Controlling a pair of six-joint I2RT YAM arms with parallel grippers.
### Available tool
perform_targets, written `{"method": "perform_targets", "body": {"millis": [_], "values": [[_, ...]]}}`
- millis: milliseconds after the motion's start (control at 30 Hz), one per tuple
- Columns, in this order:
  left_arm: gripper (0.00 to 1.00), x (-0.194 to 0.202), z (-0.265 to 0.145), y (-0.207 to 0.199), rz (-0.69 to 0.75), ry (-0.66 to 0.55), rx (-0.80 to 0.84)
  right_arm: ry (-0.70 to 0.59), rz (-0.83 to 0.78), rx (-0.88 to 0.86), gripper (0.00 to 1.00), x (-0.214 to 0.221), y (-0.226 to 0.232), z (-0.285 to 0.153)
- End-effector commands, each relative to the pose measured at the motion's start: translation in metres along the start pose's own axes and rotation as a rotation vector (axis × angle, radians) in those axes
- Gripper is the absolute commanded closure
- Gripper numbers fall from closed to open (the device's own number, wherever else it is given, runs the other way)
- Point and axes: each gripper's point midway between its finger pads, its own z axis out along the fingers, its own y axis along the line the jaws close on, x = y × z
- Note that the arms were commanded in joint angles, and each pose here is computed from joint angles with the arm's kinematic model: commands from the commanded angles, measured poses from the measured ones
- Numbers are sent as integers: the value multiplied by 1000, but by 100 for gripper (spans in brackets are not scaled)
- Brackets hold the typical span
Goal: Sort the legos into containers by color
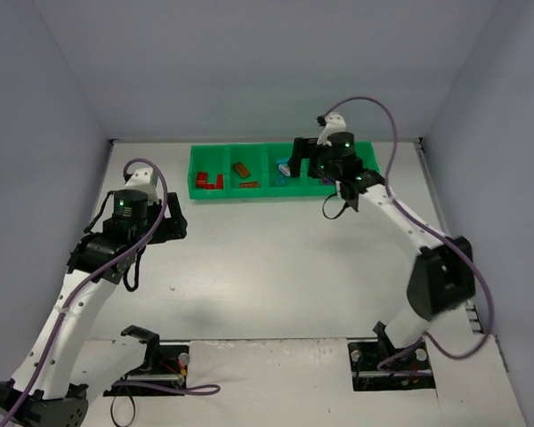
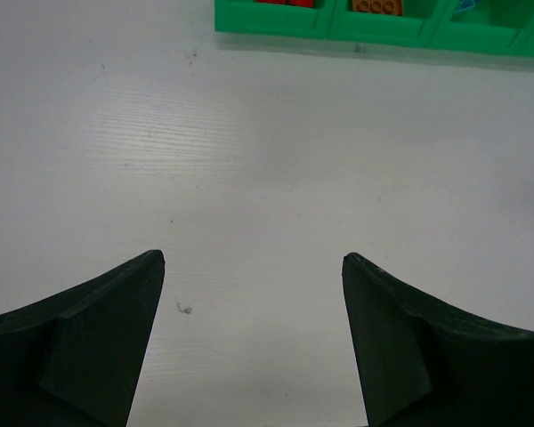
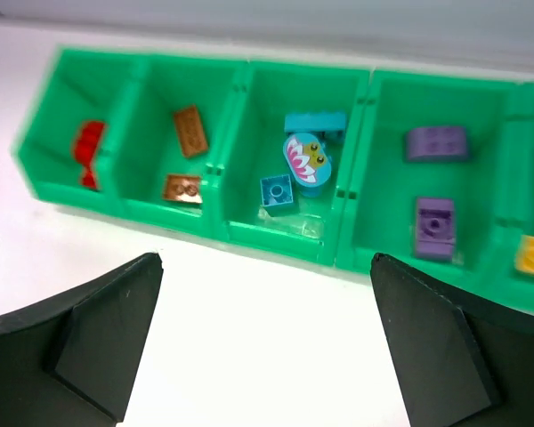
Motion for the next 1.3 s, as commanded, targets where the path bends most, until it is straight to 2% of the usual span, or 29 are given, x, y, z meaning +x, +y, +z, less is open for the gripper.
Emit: {"method": "perform_targets", "body": {"millis": [0,100,200,233,267,333,467,600,800,1000,1267], "values": [[25,-17,-10,3,-17,-52,-20,-181,56,42,0,-50,-4,-79],[25,-19,-15,3,-24,-72,-17,-174,121,154,0,-29,-28,-116],[25,-18,-20,5,-35,-81,-19,-168,62,122,0,-16,-26,-148],[25,-17,-23,5,-38,-82,-14,-144,61,132,0,3,-31,-152],[25,-16,-25,5,-43,-83,-12,-189,64,124,0,0,-30,-170],[25,-14,-32,8,-49,-93,-12,-179,84,149,0,24,-39,-178],[25,-10,-43,15,-50,-116,-26,-259,104,167,0,32,-47,-208],[25,-5,-52,18,-46,-121,-25,-250,92,227,0,44,-60,-218],[25,8,-57,22,-49,-106,-30,-259,105,327,0,42,-76,-225],[25,10,-68,23,-70,-145,-5,-212,101,349,0,48,-79,-223],[25,14,-67,21,-92,-163,14,-232,115,338,0,40,-76,-229]]}}
